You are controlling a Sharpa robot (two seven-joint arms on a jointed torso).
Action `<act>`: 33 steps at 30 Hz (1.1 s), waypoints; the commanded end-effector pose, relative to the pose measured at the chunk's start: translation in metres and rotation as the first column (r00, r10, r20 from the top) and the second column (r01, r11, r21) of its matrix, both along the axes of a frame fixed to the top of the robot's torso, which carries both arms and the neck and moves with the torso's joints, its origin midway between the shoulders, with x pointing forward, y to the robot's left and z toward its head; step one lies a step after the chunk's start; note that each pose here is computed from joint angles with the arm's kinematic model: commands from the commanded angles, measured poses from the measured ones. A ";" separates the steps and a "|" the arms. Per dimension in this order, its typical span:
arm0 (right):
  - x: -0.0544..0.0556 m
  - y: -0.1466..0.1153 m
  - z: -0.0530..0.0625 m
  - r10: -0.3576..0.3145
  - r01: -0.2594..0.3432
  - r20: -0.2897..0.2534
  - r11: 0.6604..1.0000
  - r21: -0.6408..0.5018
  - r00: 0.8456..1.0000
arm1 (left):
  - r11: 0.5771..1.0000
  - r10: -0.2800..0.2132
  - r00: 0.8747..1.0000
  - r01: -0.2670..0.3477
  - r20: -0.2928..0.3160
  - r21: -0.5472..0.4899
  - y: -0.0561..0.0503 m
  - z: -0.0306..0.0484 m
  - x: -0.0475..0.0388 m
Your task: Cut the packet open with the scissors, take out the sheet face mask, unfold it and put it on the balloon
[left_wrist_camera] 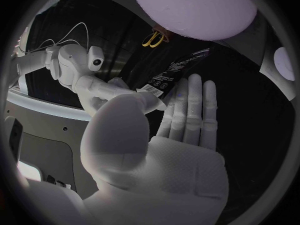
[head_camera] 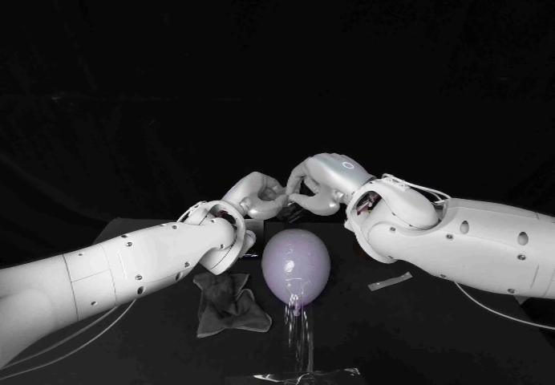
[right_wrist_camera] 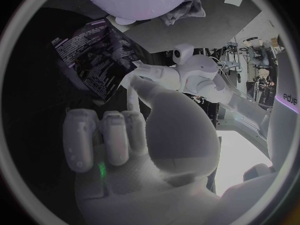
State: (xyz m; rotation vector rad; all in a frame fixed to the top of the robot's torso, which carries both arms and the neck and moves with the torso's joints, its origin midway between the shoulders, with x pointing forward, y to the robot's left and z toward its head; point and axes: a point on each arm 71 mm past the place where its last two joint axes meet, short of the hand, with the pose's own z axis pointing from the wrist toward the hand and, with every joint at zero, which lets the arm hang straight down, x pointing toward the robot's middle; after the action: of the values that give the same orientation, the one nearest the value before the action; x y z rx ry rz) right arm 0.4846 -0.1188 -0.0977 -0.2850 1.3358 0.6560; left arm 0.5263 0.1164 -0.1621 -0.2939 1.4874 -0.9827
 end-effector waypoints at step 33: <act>0.003 -0.006 -0.017 -0.089 0.074 -0.081 0.981 -0.179 0.993 | 1.000 -0.015 1.000 0.015 0.003 -0.006 -0.003 0.0023 -0.0019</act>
State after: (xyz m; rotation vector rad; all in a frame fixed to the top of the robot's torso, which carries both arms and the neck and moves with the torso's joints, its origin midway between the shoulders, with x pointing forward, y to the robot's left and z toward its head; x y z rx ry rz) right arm 0.4879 -0.1253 -0.1111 -0.3074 1.4480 0.5136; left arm 0.5246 0.1151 -0.1624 -0.2926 1.4924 -0.9869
